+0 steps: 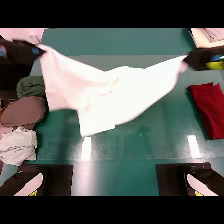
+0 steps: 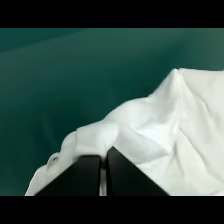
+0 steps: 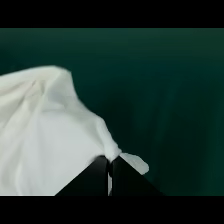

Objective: Fold the shirts.

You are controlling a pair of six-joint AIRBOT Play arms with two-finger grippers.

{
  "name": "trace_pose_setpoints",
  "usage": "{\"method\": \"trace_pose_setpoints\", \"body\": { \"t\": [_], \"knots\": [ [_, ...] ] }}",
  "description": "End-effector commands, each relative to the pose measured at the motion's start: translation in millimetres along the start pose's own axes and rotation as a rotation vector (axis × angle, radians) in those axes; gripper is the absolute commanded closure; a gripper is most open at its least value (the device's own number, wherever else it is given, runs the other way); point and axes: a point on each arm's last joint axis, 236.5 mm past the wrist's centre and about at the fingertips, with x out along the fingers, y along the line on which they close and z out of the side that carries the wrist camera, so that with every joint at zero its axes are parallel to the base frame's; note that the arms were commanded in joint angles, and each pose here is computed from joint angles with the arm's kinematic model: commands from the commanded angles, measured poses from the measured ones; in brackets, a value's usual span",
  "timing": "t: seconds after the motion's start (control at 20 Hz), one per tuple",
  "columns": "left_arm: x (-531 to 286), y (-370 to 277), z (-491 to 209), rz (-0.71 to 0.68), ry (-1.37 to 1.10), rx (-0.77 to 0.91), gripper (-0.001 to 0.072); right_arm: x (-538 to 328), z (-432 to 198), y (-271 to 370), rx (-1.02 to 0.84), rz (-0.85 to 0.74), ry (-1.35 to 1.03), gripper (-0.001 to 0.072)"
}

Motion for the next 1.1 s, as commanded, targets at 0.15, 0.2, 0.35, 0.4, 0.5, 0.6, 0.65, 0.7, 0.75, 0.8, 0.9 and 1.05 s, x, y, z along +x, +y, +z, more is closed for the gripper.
{"method": "trace_pose_setpoints", "body": {
  "t": [0.15, 0.2, 0.35, 0.4, 0.5, 0.6, 0.65, 0.7, 0.75, 0.8, 0.9, 1.05],
  "knots": [
    [-76.1, -51.3, 65.5, -0.009, -0.139, 0.171, 0.0684, -93.7, 23.6, -27.5, -0.010, -0.112, -0.210, 0.0699],
    [-89.2, -60.2, 73.4, -0.009, -0.162, 0.200, 0.0684, -106.0, 27.2, -27.0, -0.016, -0.116, -0.250, 0.0699],
    [-140.2, -92.3, 107.4, 0.003, -0.297, 0.292, 0.0684, -148.6, 34.6, -25.5, -0.015, -0.135, -0.380, 0.0699],
    [-154.0, -101.2, 113.5, 0.004, -0.332, 0.299, 0.0684, -160.2, 34.9, -25.8, -0.014, -0.144, -0.411, 0.0699],
    [-169.3, -112.9, 113.3, -0.002, -0.360, 0.304, 0.0684, -181.3, 35.2, -28.0, -0.008, -0.168, -0.468, 0.0699],
    [-168.1, -113.8, 103.6, -0.010, -0.329, 0.282, 0.0684, -188.5, 35.8, -36.3, 0.008, -0.204, -0.488, 0.0699],
    [-157.2, -108.1, 92.9, -0.018, -0.277, 0.254, 0.0684, -182.1, 34.1, -42.3, 0.022, -0.219, -0.463, 0.0699],
    [-140.0, -98.6, 77.4, -0.028, -0.206, 0.210, 0.0684, -167.4, 30.5, -44.1, 0.034, -0.206, -0.411, 0.0699],
    [-120.0, -87.0, 59.4, -0.037, -0.130, 0.171, 0.0684, -143.9, 24.5, -42.6, 0.040, -0.171, -0.328, 0.0699],
    [-95.9, -72.8, 37.2, -0.047, -0.046, 0.120, 0.0684, -115.1, 16.7, -41.1, 0.051, -0.128, -0.227, 0.0700],
    [-47.4, -42.9, -15.7, -0.059, 0.117, 0.003, 0.0684, -56.8, -3.4, -46.1, 0.099, -0.069, -0.015, 0.0699],
    [15.8, -3.6, -113.3, -0.057, 0.325, -0.178, 0.0684, 32.0, -44.9, -67.9, 0.172, -0.039, 0.311, 0.0698]
  ]
}}
